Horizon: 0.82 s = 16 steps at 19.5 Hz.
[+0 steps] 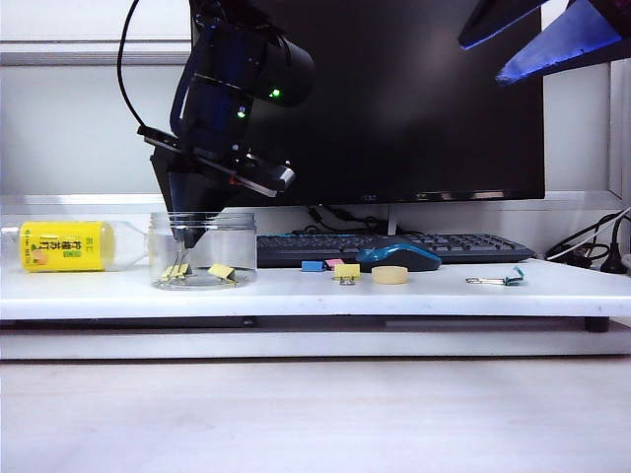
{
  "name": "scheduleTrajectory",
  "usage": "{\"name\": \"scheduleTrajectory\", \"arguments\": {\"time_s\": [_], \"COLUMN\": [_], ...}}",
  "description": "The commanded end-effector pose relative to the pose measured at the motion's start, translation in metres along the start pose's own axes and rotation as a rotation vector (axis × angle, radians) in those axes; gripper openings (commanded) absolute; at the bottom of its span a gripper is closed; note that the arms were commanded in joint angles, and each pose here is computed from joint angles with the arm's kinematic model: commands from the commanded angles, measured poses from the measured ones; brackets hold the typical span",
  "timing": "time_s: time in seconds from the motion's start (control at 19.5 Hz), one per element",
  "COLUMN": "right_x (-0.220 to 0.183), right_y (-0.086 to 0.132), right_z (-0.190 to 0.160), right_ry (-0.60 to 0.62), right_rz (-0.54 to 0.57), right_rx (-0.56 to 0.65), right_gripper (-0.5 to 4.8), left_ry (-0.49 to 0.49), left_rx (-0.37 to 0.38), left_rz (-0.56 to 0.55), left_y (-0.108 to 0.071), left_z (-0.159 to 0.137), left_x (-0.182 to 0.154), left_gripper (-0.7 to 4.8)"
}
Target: Take the clips out of the round transparent plastic box and place them on the table.
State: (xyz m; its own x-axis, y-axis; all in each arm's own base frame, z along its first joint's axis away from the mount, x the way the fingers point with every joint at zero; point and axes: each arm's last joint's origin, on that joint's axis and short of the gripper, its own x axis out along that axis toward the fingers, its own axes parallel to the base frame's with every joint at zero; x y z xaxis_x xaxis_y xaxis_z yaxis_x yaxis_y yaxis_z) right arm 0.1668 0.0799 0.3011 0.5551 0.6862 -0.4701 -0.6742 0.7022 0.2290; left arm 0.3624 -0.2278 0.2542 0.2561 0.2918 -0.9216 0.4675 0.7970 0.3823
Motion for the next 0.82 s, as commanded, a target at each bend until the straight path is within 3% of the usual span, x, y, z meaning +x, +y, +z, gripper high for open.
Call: {"name": "scheduleTrajectory", "arguments": {"time_s": [0.05, 0.21, 0.31, 0.82], "right_x": [-0.001, -0.001, -0.001, -0.001], "right_y": [0.001, 0.001, 0.001, 0.001], "right_z": [0.003, 0.003, 0.003, 0.003], "right_ry": [-0.021, -0.021, -0.021, -0.021], "right_rz": [0.005, 0.005, 0.005, 0.005], "right_rx": [-0.015, -0.016, -0.016, -0.016], "right_gripper": [2.84, 2.84, 2.84, 2.84], "left_ry": [-0.009, -0.012, -0.023, 0.02], "left_rx": [-0.041, -0.073, -0.14, -0.251], "left_rz": [0.008, 0.008, 0.005, -0.002], "left_y": [0.001, 0.001, 0.001, -0.004], "left_z": [0.0, 0.0, 0.001, 0.005], "left_x": [-0.002, -0.002, -0.002, 0.015], "left_gripper": [0.94, 0.95, 0.98, 0.99]}}
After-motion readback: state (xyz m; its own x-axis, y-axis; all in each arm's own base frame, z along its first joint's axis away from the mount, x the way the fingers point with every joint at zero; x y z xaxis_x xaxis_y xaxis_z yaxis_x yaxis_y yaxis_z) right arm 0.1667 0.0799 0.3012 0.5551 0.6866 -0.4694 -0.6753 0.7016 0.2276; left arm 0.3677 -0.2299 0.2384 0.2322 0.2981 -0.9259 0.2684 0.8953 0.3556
